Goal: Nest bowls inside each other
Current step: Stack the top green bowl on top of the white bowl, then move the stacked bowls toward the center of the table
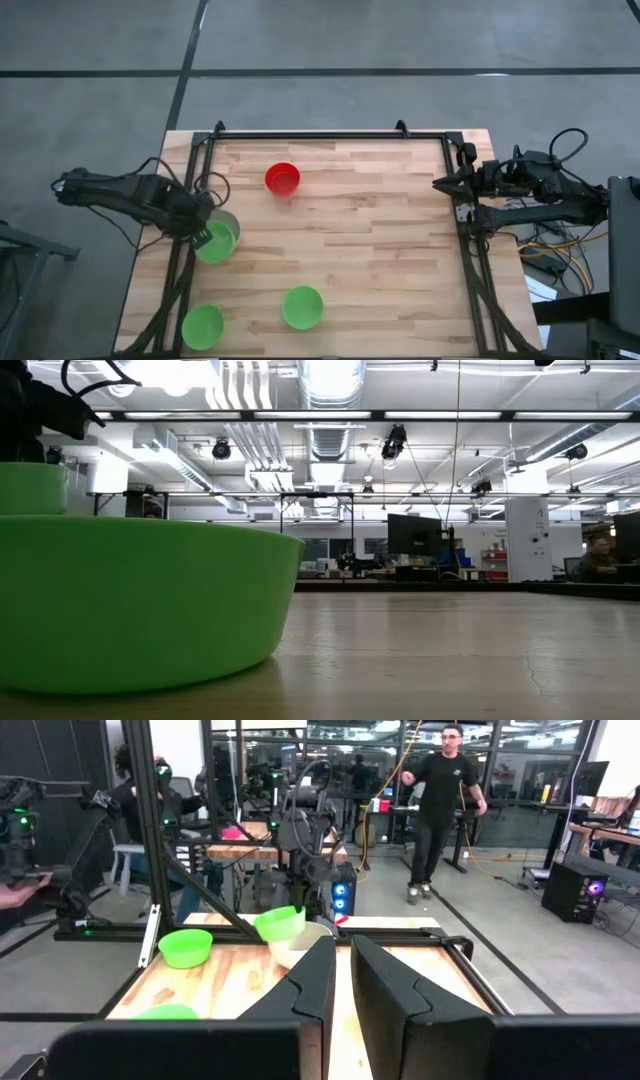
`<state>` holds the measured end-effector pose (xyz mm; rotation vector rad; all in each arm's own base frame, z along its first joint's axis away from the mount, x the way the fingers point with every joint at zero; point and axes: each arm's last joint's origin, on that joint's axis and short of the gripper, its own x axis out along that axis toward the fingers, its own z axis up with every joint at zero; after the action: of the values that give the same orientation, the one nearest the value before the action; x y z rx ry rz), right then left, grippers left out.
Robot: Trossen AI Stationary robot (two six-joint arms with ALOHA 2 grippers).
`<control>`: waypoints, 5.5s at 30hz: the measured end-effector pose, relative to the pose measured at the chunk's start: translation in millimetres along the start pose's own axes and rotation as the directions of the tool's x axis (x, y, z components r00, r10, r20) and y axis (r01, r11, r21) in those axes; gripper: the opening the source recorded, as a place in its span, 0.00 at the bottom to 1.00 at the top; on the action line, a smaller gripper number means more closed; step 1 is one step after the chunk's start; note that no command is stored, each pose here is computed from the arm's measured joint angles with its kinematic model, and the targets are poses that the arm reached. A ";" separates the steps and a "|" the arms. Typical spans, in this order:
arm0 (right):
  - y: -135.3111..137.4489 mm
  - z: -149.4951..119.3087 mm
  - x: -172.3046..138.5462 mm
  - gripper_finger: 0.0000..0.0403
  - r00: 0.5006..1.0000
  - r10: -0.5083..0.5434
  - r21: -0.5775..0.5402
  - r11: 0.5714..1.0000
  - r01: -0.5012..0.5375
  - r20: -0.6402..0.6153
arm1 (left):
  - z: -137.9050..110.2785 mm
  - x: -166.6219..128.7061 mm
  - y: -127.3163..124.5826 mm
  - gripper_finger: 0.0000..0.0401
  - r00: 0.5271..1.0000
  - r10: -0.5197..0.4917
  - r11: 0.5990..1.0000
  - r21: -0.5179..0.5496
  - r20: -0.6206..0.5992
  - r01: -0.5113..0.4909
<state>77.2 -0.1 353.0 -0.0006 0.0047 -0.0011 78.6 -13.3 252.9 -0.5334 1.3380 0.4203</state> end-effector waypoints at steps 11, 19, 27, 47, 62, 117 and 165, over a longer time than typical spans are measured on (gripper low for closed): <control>0.0 0.0 0.0 0.08 1.000 0.000 0.000 1.000 0.000 0.000 | -0.7 -1.6 1.2 0.02 1.000 0.011 0.998 -0.057 -0.001 -0.011; 0.0 0.0 -0.1 0.08 1.000 0.000 0.000 1.000 0.000 0.000 | -3.0 -1.8 2.6 0.02 0.999 0.007 0.989 -0.149 -0.035 -0.012; 0.0 -0.1 0.0 0.08 1.000 0.000 0.000 1.000 0.000 0.000 | 0.1 -1.1 0.5 0.02 1.000 -0.012 0.991 -0.134 -0.018 0.009; 0.0 0.0 0.0 0.08 1.000 0.000 0.000 1.000 0.000 0.000 | 10.1 0.8 6.6 0.02 1.000 -0.008 0.961 -0.278 -0.025 0.000; 0.0 0.0 0.0 0.08 1.000 0.000 0.000 1.000 0.000 0.000 | 10.5 3.6 9.8 0.02 0.993 0.044 0.931 -0.356 -0.107 -0.080; 0.0 -0.1 0.0 0.08 1.000 0.000 0.000 1.000 0.000 0.000 | 21.2 10.8 1.7 0.16 0.984 0.033 0.959 -0.273 -0.173 -0.080; 0.0 -0.1 0.0 0.08 1.000 0.000 0.000 1.000 0.000 0.000 | 48.4 15.9 -17.7 0.43 0.994 -0.056 0.960 -0.280 -0.099 0.026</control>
<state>77.2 0.0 352.9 -0.0006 0.0049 -0.0008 130.3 0.6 246.4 -0.8258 1.3748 0.5576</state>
